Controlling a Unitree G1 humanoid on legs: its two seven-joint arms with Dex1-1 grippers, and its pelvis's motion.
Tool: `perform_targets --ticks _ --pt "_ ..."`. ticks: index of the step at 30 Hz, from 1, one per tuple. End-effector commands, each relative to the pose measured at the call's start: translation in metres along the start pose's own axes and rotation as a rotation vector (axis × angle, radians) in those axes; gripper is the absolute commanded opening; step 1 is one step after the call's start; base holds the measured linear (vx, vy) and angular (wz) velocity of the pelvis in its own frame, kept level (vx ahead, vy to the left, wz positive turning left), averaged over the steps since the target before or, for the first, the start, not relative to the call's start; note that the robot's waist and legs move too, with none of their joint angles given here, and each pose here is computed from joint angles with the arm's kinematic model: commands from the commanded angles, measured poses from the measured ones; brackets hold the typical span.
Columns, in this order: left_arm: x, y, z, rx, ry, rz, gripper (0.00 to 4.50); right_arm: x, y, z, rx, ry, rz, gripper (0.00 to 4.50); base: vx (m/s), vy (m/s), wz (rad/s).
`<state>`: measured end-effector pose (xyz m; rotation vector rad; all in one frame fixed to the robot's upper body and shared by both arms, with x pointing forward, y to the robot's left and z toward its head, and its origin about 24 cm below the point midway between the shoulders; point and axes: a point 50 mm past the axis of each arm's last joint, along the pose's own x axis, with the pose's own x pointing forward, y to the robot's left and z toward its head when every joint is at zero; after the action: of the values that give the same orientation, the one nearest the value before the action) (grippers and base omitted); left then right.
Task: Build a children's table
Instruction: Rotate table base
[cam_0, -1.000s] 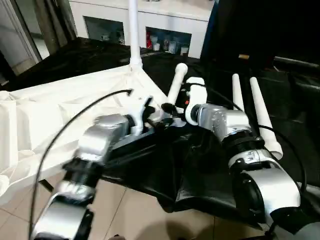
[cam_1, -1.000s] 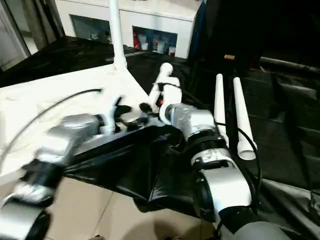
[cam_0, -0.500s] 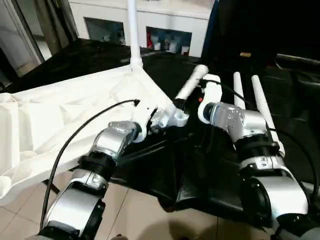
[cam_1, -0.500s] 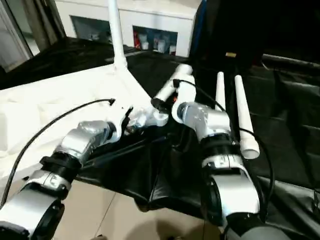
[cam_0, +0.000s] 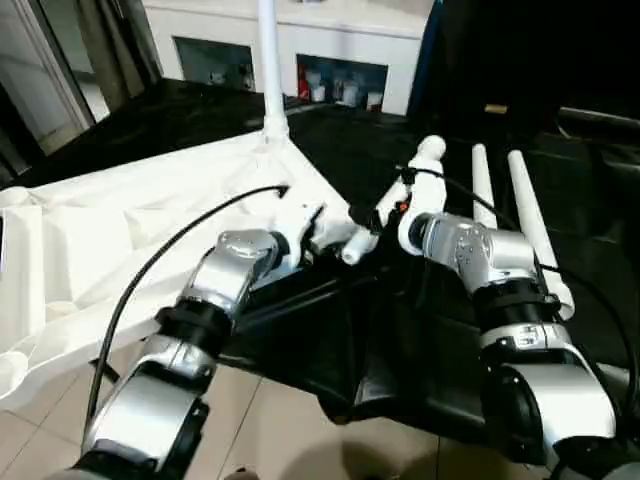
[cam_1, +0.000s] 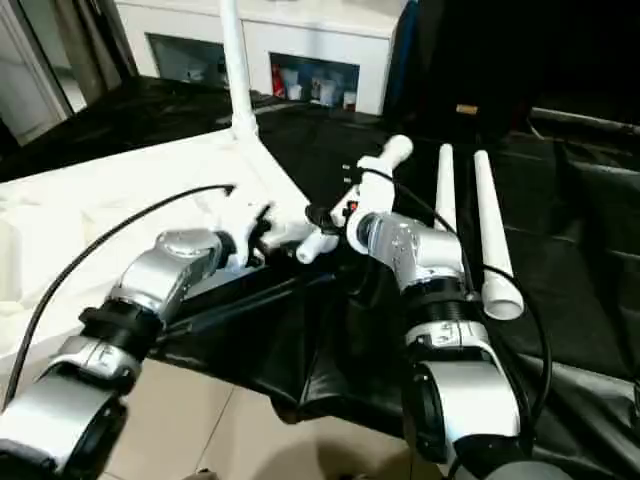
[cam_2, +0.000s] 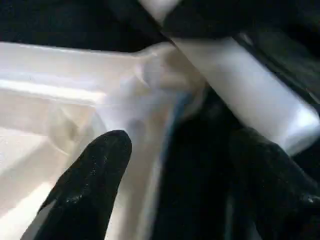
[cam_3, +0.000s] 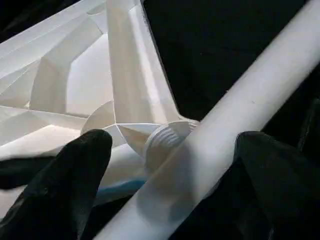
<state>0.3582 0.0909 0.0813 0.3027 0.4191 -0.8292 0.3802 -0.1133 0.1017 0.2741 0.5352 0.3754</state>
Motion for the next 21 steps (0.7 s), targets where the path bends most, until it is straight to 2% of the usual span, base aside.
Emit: perform_targets --ticks 1,5,9,10,14,15,16,21 --pt "-0.005 -0.001 -0.005 0.039 0.051 -0.032 4.01 -0.002 0.002 0.001 0.0 -0.003 0.004 4.5 0.0 0.0 0.0" --pt "-0.013 0.007 -0.005 0.057 0.073 0.0 4.45 -0.002 0.002 0.002 -0.002 -0.003 0.003 4.5 0.0 0.0 0.0" --pt "-0.014 0.013 0.006 0.017 0.021 0.057 4.5 -0.005 -0.003 0.002 -0.006 -0.006 -0.01 4.5 0.0 0.0 0.0" --pt "-0.013 0.011 0.022 -0.066 -0.068 0.053 4.5 -0.006 -0.007 0.001 0.001 -0.006 -0.025 4.5 0.0 0.0 0.0" --pt "-0.009 0.002 0.037 -0.175 -0.153 -0.013 4.5 -0.007 -0.009 -0.001 0.003 -0.003 -0.033 4.5 0.0 0.0 0.0" --pt "-0.009 0.002 0.037 -0.175 -0.153 -0.013 4.5 -0.007 -0.009 -0.001 0.003 -0.003 -0.033 4.5 0.0 0.0 0.0" --pt "-0.003 -0.008 0.041 -0.221 -0.171 -0.073 4.5 -0.008 -0.008 0.001 -0.001 -0.008 -0.032 4.5 0.0 0.0 0.0" --pt "0.005 -0.021 0.039 -0.238 -0.15 -0.129 4.5 -0.01 -0.01 0.006 -0.044 -0.031 -0.054 4.5 0.0 0.0 0.0"
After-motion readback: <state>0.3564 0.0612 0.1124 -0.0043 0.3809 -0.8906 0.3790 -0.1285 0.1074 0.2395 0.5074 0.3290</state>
